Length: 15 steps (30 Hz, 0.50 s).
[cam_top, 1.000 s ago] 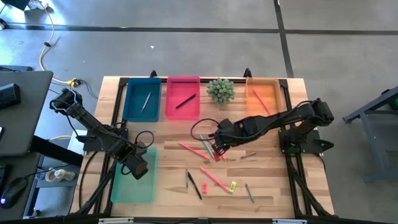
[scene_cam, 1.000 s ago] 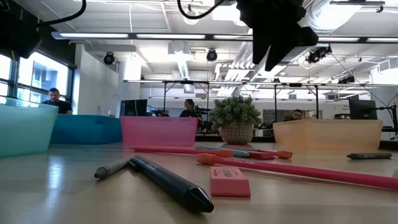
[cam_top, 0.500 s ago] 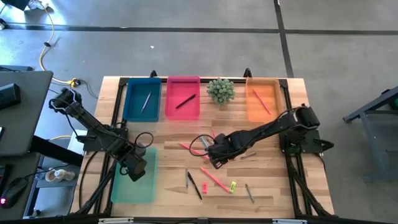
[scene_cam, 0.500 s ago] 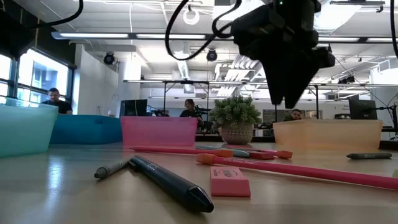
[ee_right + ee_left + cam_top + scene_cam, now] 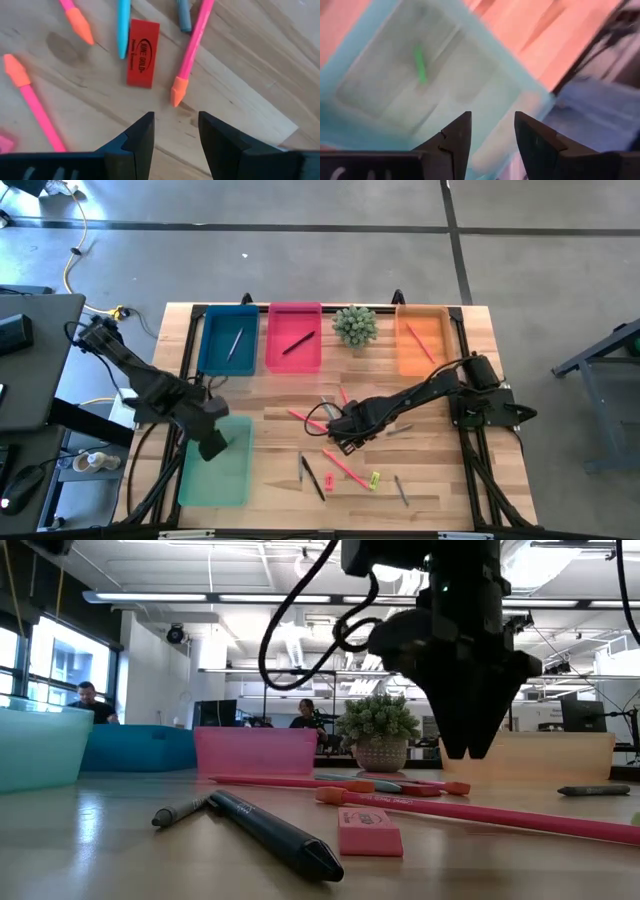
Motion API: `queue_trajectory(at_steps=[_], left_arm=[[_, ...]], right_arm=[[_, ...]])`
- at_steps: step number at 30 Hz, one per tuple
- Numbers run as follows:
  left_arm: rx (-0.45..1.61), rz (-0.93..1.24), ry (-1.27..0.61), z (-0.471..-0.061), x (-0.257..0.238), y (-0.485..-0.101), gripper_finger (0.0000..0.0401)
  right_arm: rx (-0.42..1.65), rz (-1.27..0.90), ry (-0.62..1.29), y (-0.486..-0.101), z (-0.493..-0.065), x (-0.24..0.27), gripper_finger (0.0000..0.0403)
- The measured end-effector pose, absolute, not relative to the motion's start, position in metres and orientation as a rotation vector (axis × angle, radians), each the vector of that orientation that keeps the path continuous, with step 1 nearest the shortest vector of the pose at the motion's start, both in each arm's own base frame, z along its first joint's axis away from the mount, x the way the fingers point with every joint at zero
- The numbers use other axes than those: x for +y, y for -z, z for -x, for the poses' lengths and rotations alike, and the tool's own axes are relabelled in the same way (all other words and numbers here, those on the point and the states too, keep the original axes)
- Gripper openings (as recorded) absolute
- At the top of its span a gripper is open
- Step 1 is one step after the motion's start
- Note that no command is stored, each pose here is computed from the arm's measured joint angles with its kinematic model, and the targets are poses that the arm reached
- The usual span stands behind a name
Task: Sort crayons/erasers/pens/pencils in bins
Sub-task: Put the pink pencil into the orange bin
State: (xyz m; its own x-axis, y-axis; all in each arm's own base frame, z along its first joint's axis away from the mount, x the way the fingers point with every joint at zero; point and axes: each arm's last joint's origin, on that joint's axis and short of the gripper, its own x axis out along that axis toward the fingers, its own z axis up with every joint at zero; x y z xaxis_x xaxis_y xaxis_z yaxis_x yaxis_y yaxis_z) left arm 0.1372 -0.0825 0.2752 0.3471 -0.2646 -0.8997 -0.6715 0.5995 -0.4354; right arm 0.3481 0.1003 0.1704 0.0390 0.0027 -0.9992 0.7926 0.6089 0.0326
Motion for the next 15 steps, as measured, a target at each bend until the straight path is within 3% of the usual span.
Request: queue_trajectory(at_steps=[8, 15], left_arm=[[1.005, 0.986, -0.334, -0.122, -0.063, -0.297, 0.0136], [0.948, 0.969, -0.331, -0.118, -0.056, -0.300, 0.0135]], right_arm=[[1.429, -0.701, 0.752, -0.151, -0.353, 0.097, 0.0145], [1.414, -0.701, 0.787, -0.144, -0.358, 0.088, 0.0139]])
